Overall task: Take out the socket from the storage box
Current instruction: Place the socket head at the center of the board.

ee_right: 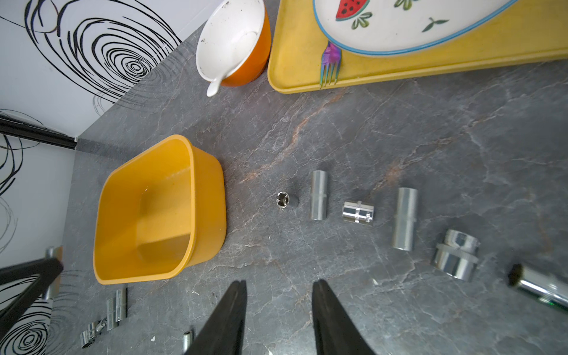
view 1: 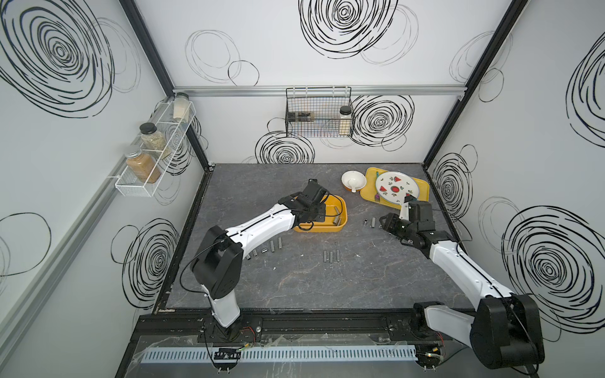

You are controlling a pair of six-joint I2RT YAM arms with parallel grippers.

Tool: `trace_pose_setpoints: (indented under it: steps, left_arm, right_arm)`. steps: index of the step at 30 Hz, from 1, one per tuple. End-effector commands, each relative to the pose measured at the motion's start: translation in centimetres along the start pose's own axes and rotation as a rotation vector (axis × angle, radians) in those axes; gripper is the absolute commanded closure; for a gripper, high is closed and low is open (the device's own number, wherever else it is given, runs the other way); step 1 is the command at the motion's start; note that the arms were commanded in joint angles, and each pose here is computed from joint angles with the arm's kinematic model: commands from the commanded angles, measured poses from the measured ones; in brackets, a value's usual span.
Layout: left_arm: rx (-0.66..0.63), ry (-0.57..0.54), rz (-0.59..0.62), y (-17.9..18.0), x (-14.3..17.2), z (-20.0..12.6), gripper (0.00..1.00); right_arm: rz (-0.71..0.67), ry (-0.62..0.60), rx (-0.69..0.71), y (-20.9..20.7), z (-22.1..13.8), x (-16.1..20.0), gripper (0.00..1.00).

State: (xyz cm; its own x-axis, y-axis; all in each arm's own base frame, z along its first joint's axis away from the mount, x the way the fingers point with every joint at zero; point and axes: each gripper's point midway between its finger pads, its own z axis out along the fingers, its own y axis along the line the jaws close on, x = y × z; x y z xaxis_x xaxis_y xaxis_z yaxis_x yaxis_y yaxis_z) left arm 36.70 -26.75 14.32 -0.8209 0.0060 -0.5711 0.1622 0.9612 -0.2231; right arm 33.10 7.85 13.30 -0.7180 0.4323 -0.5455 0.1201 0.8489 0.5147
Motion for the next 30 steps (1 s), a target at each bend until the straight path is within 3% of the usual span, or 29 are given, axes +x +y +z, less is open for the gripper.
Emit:
trace_pose_setpoints:
  steps: [1,7,12,30]
  left_arm:
    - [-0.002,0.013,-0.060,0.2,3.1,-1.8,0.89]
    - [0.053,0.051,-0.113,-1.8,10.2,-1.9,0.88]
    - [0.040,0.069,-0.128,-3.0,13.9,-0.2,0.90]
    - [-0.058,0.081,-0.110,-1.8,14.7,3.2,0.89]
  right_arm:
    - [0.000,-0.008,-0.021,0.5,-0.2,-0.1,0.60]
    - [0.003,-0.008,-0.017,0.4,-0.2,-0.1,0.60]
    - [-0.003,-0.015,-0.009,0.3,-0.3,-0.2,0.60]
    - [0.002,-0.003,-0.008,0.2,0.0,0.1,0.60]
